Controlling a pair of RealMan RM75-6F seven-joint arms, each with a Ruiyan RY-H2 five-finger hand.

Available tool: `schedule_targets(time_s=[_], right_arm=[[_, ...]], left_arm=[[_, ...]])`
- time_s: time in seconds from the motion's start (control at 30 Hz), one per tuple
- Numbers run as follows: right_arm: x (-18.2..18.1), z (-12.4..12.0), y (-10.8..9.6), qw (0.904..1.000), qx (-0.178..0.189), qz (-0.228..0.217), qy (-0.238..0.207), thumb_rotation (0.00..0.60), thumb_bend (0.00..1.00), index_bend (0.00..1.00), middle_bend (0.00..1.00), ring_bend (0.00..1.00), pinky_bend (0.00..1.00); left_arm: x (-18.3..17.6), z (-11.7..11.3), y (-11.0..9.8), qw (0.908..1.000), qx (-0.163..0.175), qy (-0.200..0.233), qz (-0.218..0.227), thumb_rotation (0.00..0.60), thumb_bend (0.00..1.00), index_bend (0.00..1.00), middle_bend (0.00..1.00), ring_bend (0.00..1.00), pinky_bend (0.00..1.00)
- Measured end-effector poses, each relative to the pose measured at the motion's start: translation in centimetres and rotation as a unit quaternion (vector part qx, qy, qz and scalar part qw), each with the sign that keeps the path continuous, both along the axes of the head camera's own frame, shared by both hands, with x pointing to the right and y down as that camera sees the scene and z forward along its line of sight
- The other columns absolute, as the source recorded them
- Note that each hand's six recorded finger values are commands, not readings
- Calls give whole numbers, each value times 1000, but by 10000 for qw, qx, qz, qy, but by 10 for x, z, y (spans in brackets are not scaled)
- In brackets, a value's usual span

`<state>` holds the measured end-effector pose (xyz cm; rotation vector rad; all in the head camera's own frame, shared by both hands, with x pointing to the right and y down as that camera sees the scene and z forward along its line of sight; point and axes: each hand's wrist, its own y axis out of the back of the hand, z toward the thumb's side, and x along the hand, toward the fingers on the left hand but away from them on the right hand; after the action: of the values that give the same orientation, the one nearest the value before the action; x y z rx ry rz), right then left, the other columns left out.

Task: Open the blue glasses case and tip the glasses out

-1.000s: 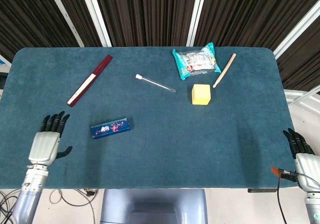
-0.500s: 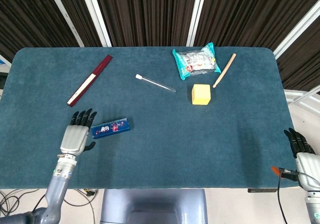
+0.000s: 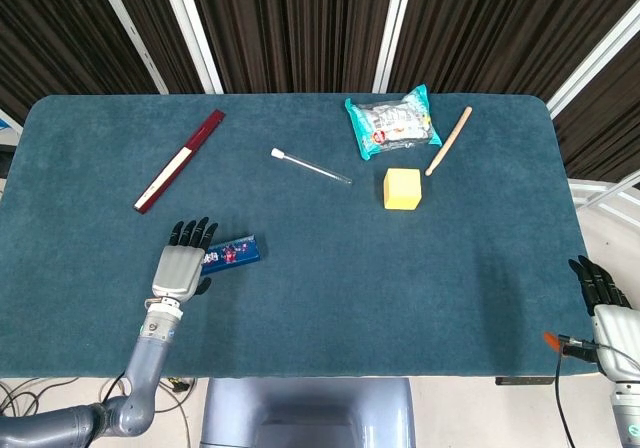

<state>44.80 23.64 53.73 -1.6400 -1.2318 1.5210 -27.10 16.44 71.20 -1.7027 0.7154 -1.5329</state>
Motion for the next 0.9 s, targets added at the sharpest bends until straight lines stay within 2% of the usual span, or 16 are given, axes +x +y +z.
schedule_targets(time_s=[0.33, 0.53, 0.9], right_arm=[[0, 1, 0, 10000, -11, 28, -2, 600, 175, 0, 0, 0, 194], [1, 1, -1, 10000, -12, 35, 6, 600, 177, 0, 0, 0, 194], [1, 1, -1, 10000, -2, 36, 12, 600, 176, 0, 0, 0, 194]], left_arm=[[-16, 11, -15, 9996, 18, -249, -158, 600, 222, 0, 0, 0, 11], [-25, 11, -16, 9994, 14, -294, -192, 600, 223, 0, 0, 0, 15], [-20, -3, -22, 10000, -38, 25, -82, 600, 356, 0, 120, 0, 19]])
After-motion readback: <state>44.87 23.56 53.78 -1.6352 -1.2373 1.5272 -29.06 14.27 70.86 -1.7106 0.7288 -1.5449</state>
